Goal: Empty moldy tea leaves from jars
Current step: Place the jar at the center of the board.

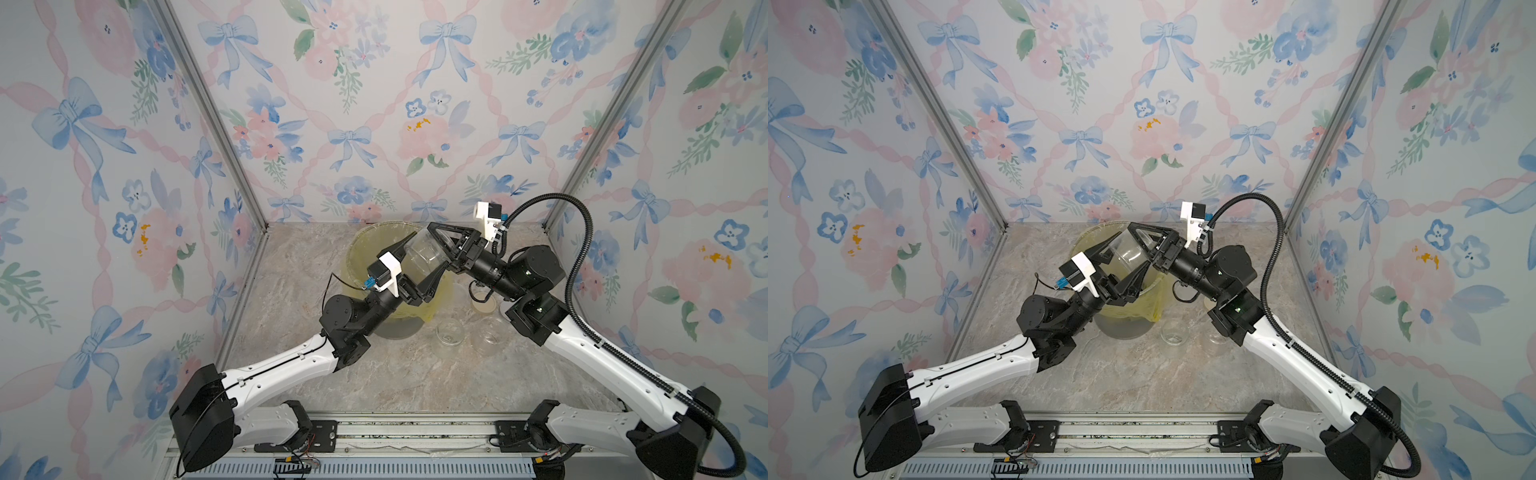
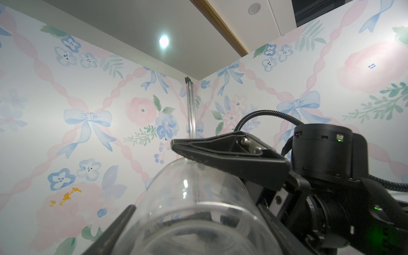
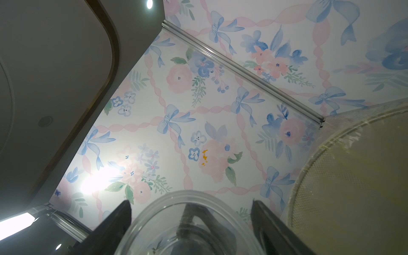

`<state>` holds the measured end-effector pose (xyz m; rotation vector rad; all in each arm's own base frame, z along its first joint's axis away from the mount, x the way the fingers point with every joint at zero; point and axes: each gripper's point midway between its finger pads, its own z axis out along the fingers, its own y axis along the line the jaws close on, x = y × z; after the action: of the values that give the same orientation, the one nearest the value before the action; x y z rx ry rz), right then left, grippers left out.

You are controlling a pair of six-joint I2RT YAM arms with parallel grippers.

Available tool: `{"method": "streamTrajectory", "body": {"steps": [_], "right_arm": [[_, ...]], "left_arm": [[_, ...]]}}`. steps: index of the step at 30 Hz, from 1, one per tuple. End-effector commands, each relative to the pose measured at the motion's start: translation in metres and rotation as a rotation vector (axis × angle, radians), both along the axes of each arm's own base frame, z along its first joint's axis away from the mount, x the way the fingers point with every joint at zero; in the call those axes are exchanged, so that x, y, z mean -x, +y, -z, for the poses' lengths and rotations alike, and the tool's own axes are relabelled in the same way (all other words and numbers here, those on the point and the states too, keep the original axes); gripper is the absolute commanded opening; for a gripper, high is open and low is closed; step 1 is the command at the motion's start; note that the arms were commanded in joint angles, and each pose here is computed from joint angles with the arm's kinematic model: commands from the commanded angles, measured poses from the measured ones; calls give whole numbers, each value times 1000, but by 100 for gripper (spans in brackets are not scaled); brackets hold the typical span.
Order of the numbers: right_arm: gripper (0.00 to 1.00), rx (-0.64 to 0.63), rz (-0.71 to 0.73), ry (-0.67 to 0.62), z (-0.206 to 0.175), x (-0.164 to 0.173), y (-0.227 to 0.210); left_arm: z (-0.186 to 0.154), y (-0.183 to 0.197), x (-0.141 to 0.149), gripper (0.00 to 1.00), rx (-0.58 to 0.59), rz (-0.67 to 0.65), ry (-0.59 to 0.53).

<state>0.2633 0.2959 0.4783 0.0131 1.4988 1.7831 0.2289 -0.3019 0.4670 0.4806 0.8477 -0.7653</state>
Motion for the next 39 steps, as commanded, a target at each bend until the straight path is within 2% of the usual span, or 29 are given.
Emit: {"method": "streamTrajectory", "body": {"steps": [1, 4, 13, 18, 23, 26, 32, 39], "right_arm": [[76, 1, 6, -46, -9, 9, -6], [76, 12, 3, -49, -10, 8, -7], [75, 63, 14, -64, -14, -2, -23], [75, 149, 36, -84, -4, -6, -39], [75, 340, 134, -163, 18, 4, -56], [74, 507, 220, -235, 39, 14, -68], [74, 781, 269, -340, 88, 42, -84], [74, 956, 231, -400, 149, 68, -79]], "left_arm": [[-13, 4, 1, 75, 1, -28, -43], [-13, 7, 0, 98, -8, -58, -42], [-23, 29, 5, 98, -54, -135, -35], [-26, 63, 0, 98, -61, -221, 75], [-10, 109, -28, 98, -47, -332, 300], [4, 135, -39, 98, -41, -393, 413], [24, 156, -31, 98, -118, -430, 489], [63, 166, -38, 98, -243, -511, 622]]}}
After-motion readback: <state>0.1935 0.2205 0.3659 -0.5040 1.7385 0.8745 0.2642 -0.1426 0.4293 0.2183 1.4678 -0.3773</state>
